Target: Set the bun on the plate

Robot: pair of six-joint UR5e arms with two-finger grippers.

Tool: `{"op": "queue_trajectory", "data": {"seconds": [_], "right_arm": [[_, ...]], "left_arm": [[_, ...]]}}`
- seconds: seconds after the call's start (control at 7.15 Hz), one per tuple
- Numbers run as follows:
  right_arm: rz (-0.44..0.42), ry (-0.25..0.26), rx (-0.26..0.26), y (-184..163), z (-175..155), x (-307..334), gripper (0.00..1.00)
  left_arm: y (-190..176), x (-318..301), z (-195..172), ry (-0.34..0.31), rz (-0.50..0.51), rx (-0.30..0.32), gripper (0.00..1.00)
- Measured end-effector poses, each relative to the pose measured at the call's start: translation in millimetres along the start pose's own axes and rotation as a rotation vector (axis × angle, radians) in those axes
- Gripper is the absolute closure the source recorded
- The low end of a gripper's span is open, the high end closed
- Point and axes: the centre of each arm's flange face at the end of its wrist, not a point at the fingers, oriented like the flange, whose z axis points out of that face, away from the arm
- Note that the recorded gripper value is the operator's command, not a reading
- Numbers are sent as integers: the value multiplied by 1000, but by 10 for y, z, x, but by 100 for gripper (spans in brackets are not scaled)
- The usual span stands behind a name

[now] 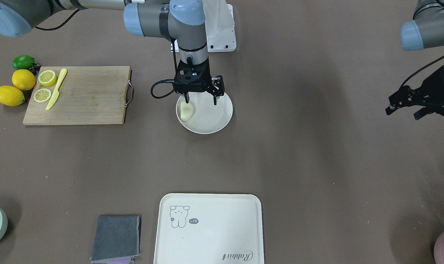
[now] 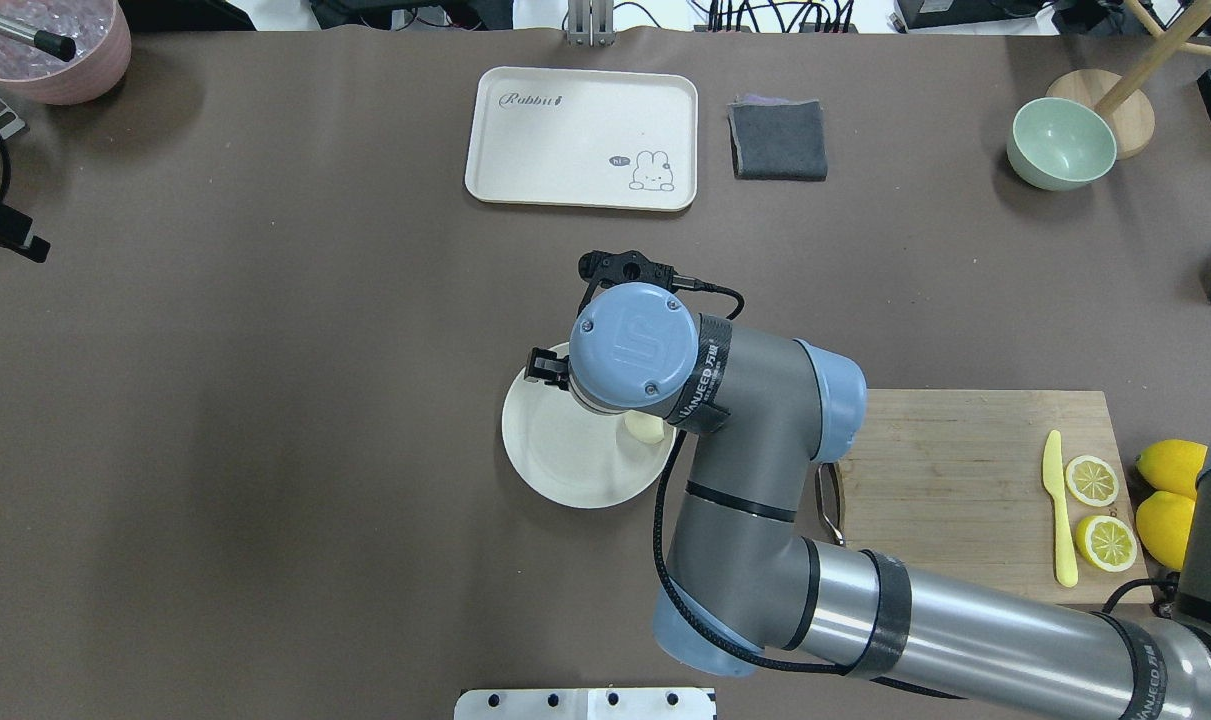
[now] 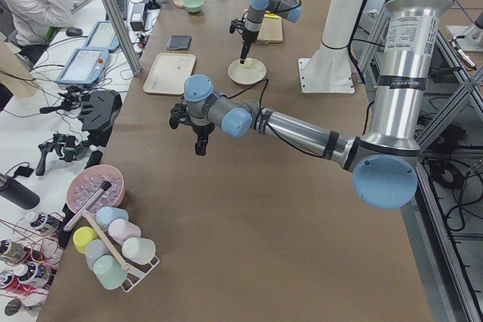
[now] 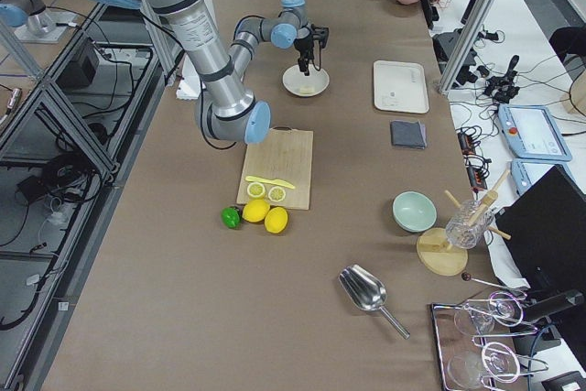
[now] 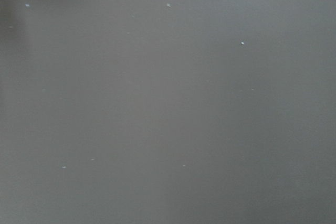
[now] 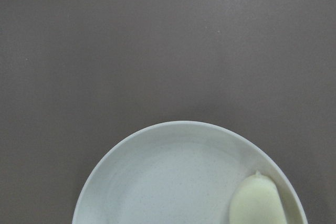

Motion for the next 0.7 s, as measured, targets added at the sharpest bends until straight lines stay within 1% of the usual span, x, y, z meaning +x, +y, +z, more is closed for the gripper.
{"op": "queue_trajectory", "data": {"seconds": [0.14,0.42,0.56,0.7], "right_arm": [[-10,1,3,-93,-31,105,0],[-28,-4,-7,-334,-170,418,0],[-40,2,-14,-554,-232,642,0],[-62,12,-29,-870,-308,949,0]], "left_arm": [[24,-288,-152,-29,15,-11,2],[139,-1071,-691,-92,37,-62,2],[253,-1414,-934,-104,22,-78,2],[471,-1727,-1035,-109,-15,-93,2]]}}
